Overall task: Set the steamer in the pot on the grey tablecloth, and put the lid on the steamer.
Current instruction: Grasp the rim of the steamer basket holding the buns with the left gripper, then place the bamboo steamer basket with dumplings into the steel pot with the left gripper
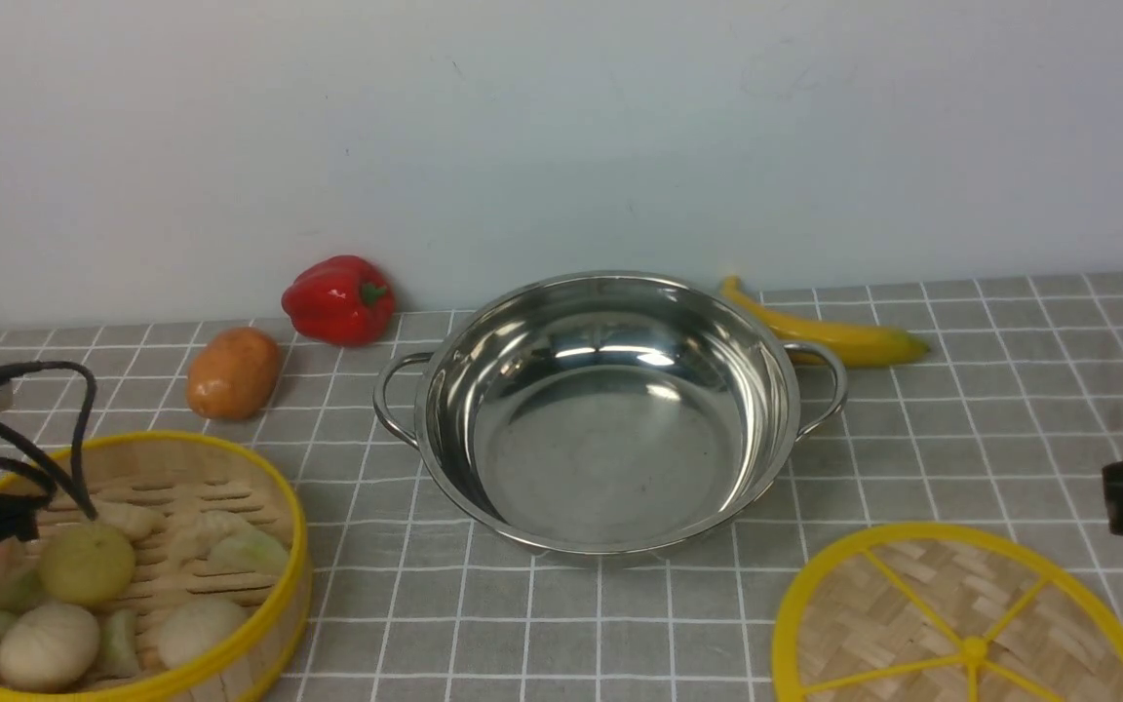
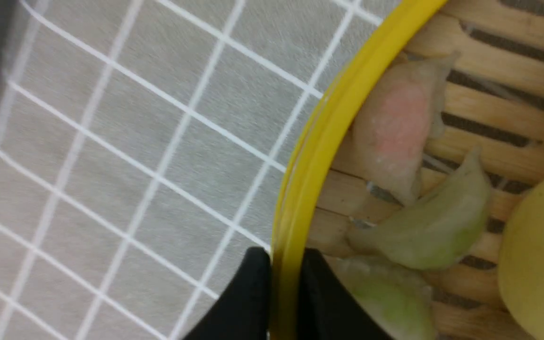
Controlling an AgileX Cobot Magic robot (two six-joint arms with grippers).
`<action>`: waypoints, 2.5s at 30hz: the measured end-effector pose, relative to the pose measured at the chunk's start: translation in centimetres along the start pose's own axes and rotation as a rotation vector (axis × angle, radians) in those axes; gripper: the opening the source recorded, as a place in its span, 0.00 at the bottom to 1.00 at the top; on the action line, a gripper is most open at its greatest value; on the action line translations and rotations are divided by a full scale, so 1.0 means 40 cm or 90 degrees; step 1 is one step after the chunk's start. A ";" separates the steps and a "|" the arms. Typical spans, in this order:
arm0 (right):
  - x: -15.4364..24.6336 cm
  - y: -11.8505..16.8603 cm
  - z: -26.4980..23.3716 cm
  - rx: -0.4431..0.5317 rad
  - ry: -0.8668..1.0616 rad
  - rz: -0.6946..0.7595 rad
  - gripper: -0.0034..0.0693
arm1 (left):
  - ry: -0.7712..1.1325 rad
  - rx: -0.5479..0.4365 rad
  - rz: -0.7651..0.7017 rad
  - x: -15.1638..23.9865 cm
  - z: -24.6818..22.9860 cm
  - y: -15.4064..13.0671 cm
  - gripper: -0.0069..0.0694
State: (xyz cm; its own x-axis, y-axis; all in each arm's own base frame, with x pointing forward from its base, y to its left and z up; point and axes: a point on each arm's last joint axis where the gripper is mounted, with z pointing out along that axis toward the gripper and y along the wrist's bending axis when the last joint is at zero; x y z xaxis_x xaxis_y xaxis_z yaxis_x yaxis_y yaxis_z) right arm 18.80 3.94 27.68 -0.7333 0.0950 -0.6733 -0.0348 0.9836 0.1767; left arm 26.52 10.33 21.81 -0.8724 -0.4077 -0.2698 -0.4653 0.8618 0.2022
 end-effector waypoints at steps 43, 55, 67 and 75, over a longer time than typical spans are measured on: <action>0.005 -0.001 0.000 0.004 0.013 -0.002 0.38 | -0.112 0.315 0.239 -0.206 -0.271 -0.317 0.17; 0.008 0.000 0.000 -0.001 0.023 0.009 0.38 | -0.109 0.352 0.339 -0.243 -0.220 -0.581 0.17; 0.009 0.004 0.000 -0.012 0.026 0.027 0.38 | -0.058 0.351 0.378 -0.209 -0.157 -0.677 0.17; 0.009 0.005 0.000 -0.013 0.026 0.028 0.38 | -0.045 0.365 0.382 -0.195 -0.152 -0.701 0.17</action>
State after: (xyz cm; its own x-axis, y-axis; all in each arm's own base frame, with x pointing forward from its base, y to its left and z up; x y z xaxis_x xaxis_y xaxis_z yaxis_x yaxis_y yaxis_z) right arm 18.51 4.16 27.47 -0.7620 0.1309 -0.6342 -0.0154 0.9754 0.2197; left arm 45.45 -12.50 23.96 -0.9275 0.1730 -0.3315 0.2409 0.9545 -0.1759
